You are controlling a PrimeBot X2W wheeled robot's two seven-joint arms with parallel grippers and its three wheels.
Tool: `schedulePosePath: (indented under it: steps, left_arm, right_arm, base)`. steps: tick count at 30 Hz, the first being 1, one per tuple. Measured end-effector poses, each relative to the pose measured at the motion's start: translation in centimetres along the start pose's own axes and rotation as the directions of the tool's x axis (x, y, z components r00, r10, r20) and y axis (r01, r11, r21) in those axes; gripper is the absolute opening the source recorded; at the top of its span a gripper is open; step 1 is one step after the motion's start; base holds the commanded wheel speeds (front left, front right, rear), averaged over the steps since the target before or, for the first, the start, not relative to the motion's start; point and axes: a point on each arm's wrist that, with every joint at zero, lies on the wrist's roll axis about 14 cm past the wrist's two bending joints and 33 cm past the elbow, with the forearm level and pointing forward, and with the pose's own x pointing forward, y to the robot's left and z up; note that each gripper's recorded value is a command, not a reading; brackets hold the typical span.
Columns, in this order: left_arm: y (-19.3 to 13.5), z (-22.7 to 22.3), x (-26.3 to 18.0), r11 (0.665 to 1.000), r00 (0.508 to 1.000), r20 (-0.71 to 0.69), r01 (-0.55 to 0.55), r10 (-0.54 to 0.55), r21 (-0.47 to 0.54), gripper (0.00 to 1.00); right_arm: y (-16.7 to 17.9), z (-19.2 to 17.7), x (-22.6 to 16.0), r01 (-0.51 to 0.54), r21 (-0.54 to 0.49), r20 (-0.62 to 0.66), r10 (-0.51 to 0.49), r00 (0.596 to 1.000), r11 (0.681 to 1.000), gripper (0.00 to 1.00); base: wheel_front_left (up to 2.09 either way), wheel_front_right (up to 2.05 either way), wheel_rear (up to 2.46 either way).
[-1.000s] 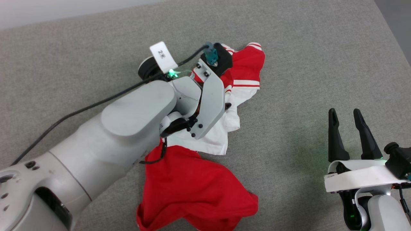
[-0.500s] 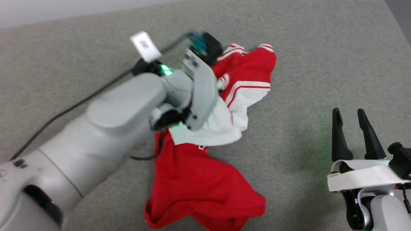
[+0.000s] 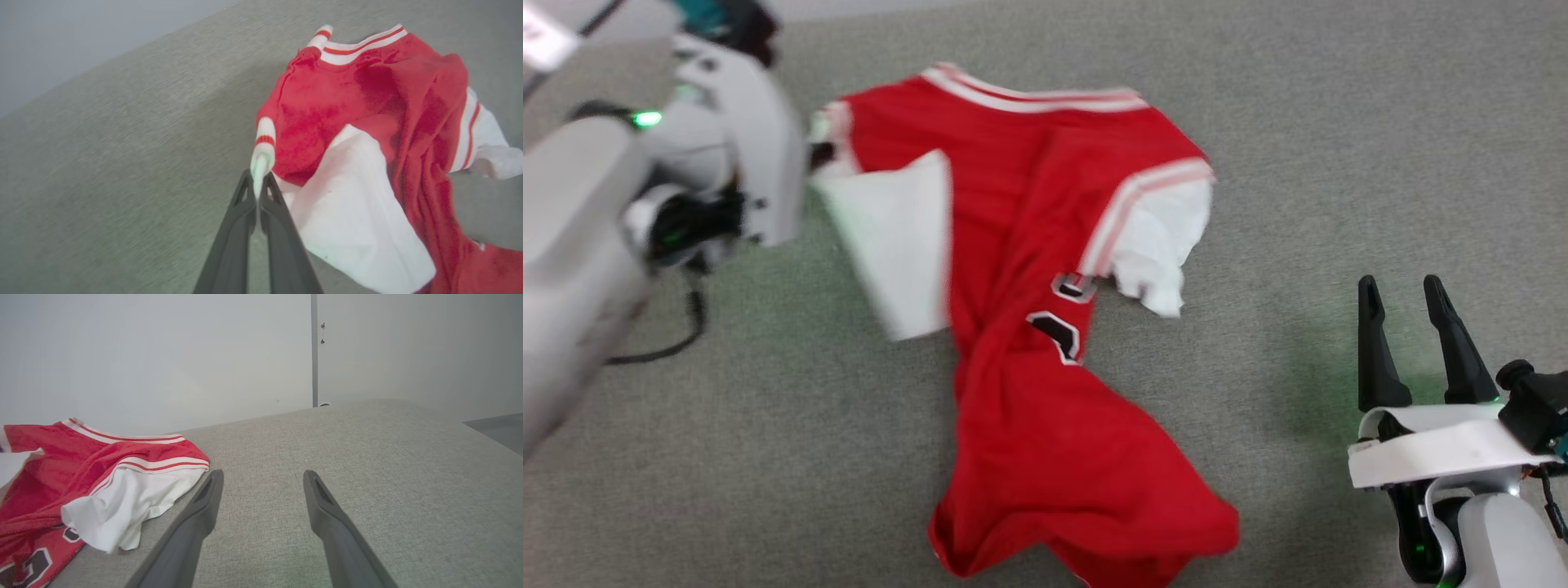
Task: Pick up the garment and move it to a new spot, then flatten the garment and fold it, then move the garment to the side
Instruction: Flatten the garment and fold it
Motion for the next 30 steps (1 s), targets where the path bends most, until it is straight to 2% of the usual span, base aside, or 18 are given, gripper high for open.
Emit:
schedulePosePath:
  steps: [5, 8, 11, 15, 17, 18, 19, 20, 21, 30]
  left_arm:
    - [5.5, -2.2, -0.4, 0.989, 0.99, 0.01, -0.142, 0.142, 0.043, 0.0]
    - [7.8, -2.8, -0.3, 0.98, 0.98, 0.038, -0.199, 0.198, 0.018, 0.0]
    - [8.6, -3.4, 0.4, 0.975, 0.974, 0.062, -0.22, 0.219, 0.015, 0.0]
    - [9.3, -5.4, 0.9, 0.969, 0.969, 0.024, -0.247, 0.247, 0.024, 0.0]
    - [9.4, -6.1, 0.8, 0.966, 0.967, 0.01, -0.256, 0.255, 0.024, 0.27]
    - [9.4, -6.3, 0.8, 0.965, 0.966, 0.01, -0.26, 0.26, 0.02, 0.34]
    - [9.5, -6.3, 0.7, 0.964, 0.964, 0.014, -0.265, 0.265, 0.017, 0.46]
    - [9.5, -6.2, 0.5, 0.963, 0.963, 0.023, -0.269, 0.269, 0.015, 0.54]
    - [9.5, -6.1, 0.3, 0.962, 0.962, 0.028, -0.273, 0.273, 0.015, 1.0]
    - [9.6, -3.5, -3.3, 0.951, 0.946, 0.13, -0.305, 0.297, 0.046, 1.0]
  right_arm:
    - [0.3, -0.4, 0.8, -0.014, -0.023, -0.006, 0.014, 1.0, 1.0, 1.0]
    - [0.2, -1.0, 0.9, -0.013, -0.034, -0.022, 0.012, 1.0, 0.999, 1.0]
    - [0.0, -1.5, 1.0, -0.009, -0.04, -0.033, 0.008, 0.999, 0.999, 1.0]
    - [0.2, -1.8, 1.0, -0.017, -0.046, -0.042, 0.015, 0.999, 0.999, 1.0]
    - [0.5, -1.9, 1.1, -0.025, -0.044, -0.044, 0.023, 0.999, 0.999, 1.0]
    - [0.6, -1.8, 1.1, -0.028, -0.043, -0.043, 0.027, 0.999, 0.999, 1.0]
    - [0.7, -1.8, 1.1, -0.032, -0.044, -0.041, 0.03, 0.999, 0.999, 1.0]
    - [0.9, -1.7, 1.2, -0.036, -0.046, -0.04, 0.034, 0.999, 0.998, 1.0]
    - [1.0, -1.6, 1.2, -0.04, -0.049, -0.038, 0.039, 0.999, 0.998, 1.0]
    - [2.7, -1.0, 1.4, -0.084, -0.046, -0.019, 0.083, 0.996, 0.995, 1.0]
  base:
    - [0.0, 0.0, 0.0]
    - [0.0, 0.0, 0.0]
    - [0.0, 0.0, 0.0]
    - [0.0, 0.0, 0.0]
    - [0.0, 0.0, 0.0]
    - [0.0, 0.0, 0.0]
    - [0.0, 0.0, 0.0]
    - [0.0, 0.0, 0.0]
    - [0.0, 0.0, 0.0]
    - [0.0, 0.0, 0.0]
